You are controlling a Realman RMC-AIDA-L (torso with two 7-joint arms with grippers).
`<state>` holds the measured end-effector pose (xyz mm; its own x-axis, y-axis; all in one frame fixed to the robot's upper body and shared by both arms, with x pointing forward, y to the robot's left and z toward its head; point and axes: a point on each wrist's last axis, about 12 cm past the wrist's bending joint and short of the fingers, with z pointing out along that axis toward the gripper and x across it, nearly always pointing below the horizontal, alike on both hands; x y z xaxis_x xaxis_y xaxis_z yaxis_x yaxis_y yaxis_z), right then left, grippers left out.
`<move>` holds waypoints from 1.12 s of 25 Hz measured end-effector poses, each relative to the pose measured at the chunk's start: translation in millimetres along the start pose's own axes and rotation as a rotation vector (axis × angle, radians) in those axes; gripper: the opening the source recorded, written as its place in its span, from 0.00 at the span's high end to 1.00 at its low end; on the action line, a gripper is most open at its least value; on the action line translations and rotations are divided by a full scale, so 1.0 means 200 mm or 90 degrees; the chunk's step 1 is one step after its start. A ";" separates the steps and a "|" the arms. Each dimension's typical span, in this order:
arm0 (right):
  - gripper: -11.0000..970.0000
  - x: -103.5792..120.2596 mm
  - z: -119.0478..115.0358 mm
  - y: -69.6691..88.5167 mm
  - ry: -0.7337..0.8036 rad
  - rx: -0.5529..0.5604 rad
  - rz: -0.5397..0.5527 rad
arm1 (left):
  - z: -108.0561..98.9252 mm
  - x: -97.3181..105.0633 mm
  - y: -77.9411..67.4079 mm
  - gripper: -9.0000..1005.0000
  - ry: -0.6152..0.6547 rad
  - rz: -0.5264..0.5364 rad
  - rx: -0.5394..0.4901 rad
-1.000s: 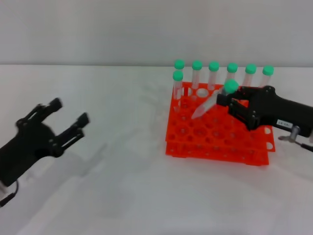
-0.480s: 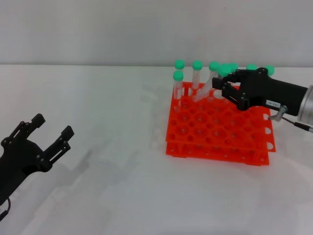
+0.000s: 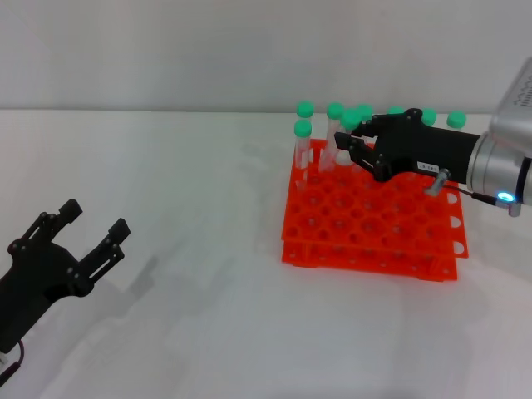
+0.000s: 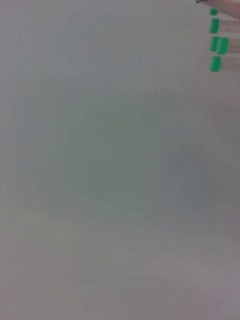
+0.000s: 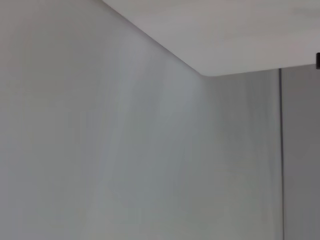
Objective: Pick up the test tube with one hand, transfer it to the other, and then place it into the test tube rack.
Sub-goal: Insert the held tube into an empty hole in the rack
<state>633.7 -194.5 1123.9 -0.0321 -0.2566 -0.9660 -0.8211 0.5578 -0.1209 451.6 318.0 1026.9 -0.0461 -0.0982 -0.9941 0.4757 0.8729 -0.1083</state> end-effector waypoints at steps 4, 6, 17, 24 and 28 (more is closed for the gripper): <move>0.73 -0.01 0.02 -0.01 0.003 0.005 -0.005 | 0.00 0.01 0.00 0.20 0.003 -0.003 0.000; 0.73 -0.01 0.02 -0.02 0.006 0.012 -0.006 | 0.00 0.01 0.00 0.20 0.003 -0.003 0.000; 0.72 -0.01 0.02 -0.04 0.024 0.026 -0.017 | -0.01 0.01 0.00 0.20 0.004 -0.004 0.000; 0.72 0.00 0.03 -0.03 0.044 0.018 -0.016 | 0.00 0.01 0.00 0.20 0.002 -0.003 0.001; 0.71 0.00 0.04 -0.03 0.053 0.022 -0.020 | 0.01 0.00 0.00 0.20 0.001 -0.002 0.003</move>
<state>643.9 -191.0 1122.2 -0.0556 -0.3383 -0.9394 -0.8023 0.5752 -0.1597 452.7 316.8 1026.4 -0.0482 -0.1005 -0.9938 0.4792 0.8706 -0.1112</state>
